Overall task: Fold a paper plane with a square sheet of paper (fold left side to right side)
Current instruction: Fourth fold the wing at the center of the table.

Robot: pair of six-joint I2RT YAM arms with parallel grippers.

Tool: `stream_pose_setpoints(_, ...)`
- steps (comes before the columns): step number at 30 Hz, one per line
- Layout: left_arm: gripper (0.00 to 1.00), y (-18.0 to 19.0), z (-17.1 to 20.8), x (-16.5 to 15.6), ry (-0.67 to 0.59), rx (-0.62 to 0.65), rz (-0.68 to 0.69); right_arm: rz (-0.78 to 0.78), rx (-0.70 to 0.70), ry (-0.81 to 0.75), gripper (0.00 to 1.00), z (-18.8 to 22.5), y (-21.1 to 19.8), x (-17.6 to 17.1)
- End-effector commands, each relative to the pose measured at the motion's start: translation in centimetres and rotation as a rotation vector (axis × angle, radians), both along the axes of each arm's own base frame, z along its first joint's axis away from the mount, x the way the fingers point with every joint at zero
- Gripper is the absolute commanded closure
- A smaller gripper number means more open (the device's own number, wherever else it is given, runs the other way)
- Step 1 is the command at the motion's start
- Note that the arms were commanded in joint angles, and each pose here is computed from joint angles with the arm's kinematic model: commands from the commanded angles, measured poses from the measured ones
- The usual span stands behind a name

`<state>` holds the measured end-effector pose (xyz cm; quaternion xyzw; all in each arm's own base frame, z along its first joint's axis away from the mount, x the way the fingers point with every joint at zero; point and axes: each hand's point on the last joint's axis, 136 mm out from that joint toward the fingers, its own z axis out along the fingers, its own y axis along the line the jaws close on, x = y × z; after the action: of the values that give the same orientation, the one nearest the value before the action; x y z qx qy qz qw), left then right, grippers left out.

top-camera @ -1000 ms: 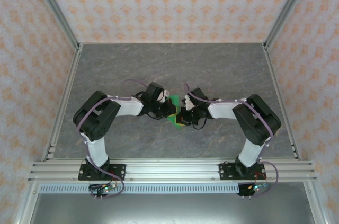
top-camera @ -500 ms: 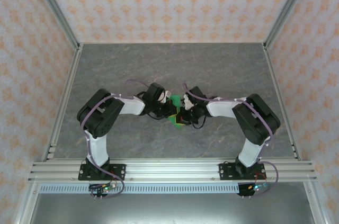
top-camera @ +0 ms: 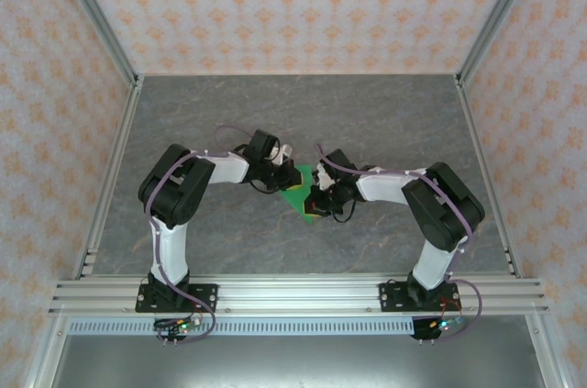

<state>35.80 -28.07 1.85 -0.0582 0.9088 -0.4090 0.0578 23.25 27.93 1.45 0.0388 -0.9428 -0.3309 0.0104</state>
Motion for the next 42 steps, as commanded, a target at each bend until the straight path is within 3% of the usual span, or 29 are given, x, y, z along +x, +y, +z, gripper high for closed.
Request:
stream_pose_setpoints(1, 1.00, 2.8, -1.4, 2.6, -0.048, 0.109, 0.053, -0.003, -0.320, 0.196, 1.00, -5.8, -6.3, -5.5)
stream_pose_setpoints(16, 1.00, 6.1, -1.5, 8.1, -0.065, 0.088, 0.086, 0.005, -0.303, 0.200, 1.00, -5.7, -6.0, -5.7)
stream_pose_setpoints(22, 1.00, 6.9, 0.0, 9.6, -0.094, 0.077, 0.070, -0.004, -0.217, 0.162, 1.00, -4.8, -4.6, -4.9)
stream_pose_setpoints(29, 0.83, 8.1, 5.7, 9.5, -0.199, 0.048, 0.106, -0.045, -0.009, -0.051, 0.94, 0.7, -0.8, -0.3)
stream_pose_setpoints(33, 0.69, 8.4, 8.8, 7.5, -0.247, -0.006, 0.161, -0.097, 0.052, -0.248, 0.73, 5.4, -0.4, 2.6)
stream_pose_setpoints(37, 0.54, 8.1, 8.9, 4.3, -0.246, -0.040, 0.204, -0.172, 0.067, -0.404, 0.52, 9.0, -1.5, 4.8)
stream_pose_setpoints(42, 0.47, 5.4, 7.2, 1.1, -0.204, -0.044, 0.168, -0.265, 0.037, -0.541, 0.38, 11.9, -4.1, 6.2)
